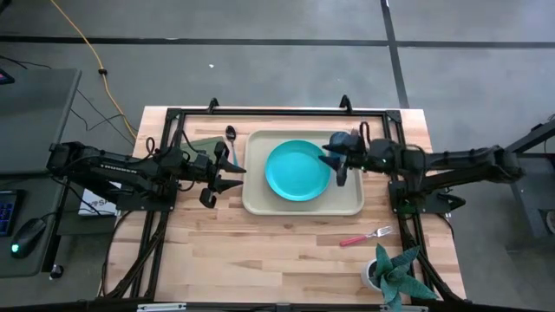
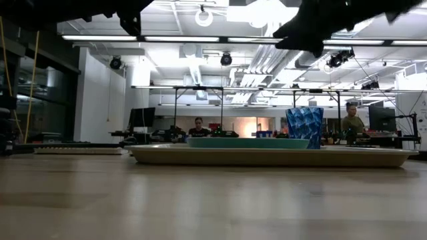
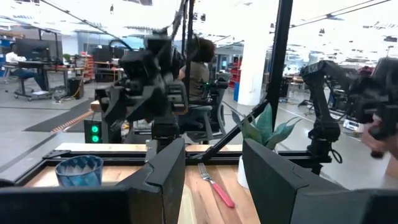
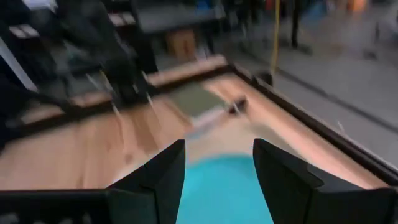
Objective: Pick and place plate/cup/fork/spoon on tray
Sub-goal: Put the blue spoon on the gray tray beside the blue plate
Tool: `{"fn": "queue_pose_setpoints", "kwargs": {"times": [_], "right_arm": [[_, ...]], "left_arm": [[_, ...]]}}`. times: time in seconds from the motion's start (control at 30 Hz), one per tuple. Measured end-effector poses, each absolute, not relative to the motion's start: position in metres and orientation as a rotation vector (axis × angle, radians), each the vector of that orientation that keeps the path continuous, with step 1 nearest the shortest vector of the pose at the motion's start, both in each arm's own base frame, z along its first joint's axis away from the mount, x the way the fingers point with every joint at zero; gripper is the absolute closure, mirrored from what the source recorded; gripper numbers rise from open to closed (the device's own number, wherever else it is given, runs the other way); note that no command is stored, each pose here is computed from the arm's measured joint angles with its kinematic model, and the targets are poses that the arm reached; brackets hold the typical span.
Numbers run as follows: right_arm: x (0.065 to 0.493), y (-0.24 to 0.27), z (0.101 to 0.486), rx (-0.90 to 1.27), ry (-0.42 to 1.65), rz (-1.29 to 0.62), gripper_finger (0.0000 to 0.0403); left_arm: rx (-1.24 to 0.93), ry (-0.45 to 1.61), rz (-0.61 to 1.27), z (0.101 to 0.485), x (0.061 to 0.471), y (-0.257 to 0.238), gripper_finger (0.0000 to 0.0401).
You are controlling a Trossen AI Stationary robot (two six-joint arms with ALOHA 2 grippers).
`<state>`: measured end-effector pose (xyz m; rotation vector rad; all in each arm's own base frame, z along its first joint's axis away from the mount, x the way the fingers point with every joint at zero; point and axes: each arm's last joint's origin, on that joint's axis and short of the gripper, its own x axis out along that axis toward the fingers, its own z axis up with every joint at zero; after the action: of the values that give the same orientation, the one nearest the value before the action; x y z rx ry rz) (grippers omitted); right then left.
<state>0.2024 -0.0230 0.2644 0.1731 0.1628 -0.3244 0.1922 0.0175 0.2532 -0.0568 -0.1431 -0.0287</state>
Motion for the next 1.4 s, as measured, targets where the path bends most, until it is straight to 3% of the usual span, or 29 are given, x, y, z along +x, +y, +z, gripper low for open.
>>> {"fn": "queue_pose_setpoints", "kwargs": {"times": [0.2, 0.7, 0.83, 1.03, 1.2, 1.4], "right_arm": [[0.196, -0.021, 0.232, 0.146, -0.009, -0.301, 0.0222], [0.197, -0.019, 0.238, 0.116, -0.043, -0.222, 0.0222], [0.197, -0.019, 0.239, 0.105, -0.057, -0.222, 0.0222], [0.197, -0.020, 0.241, 0.102, -0.079, -0.223, 0.0222], [0.197, -0.020, 0.241, 0.091, -0.077, -0.224, 0.0222], [0.197, -0.020, 0.241, 0.090, -0.076, -0.224, 0.0222]], "left_arm": [[-0.018, -0.125, 0.012, 0.251, 0.193, 0.019, 0.0261], [-0.045, -0.118, 0.072, 0.250, 0.193, 0.020, 0.0261], [-0.192, -0.044, 0.388, 0.239, 0.195, 0.031, 0.0261], [-0.242, 0.343, 0.841, 0.244, 0.198, 0.087, 0.0261], [-0.425, 0.562, 0.975, 0.232, 0.192, 0.156, 0.0261], [-0.698, 0.699, 1.020, 0.182, 0.175, 0.215, 0.0261]]}}
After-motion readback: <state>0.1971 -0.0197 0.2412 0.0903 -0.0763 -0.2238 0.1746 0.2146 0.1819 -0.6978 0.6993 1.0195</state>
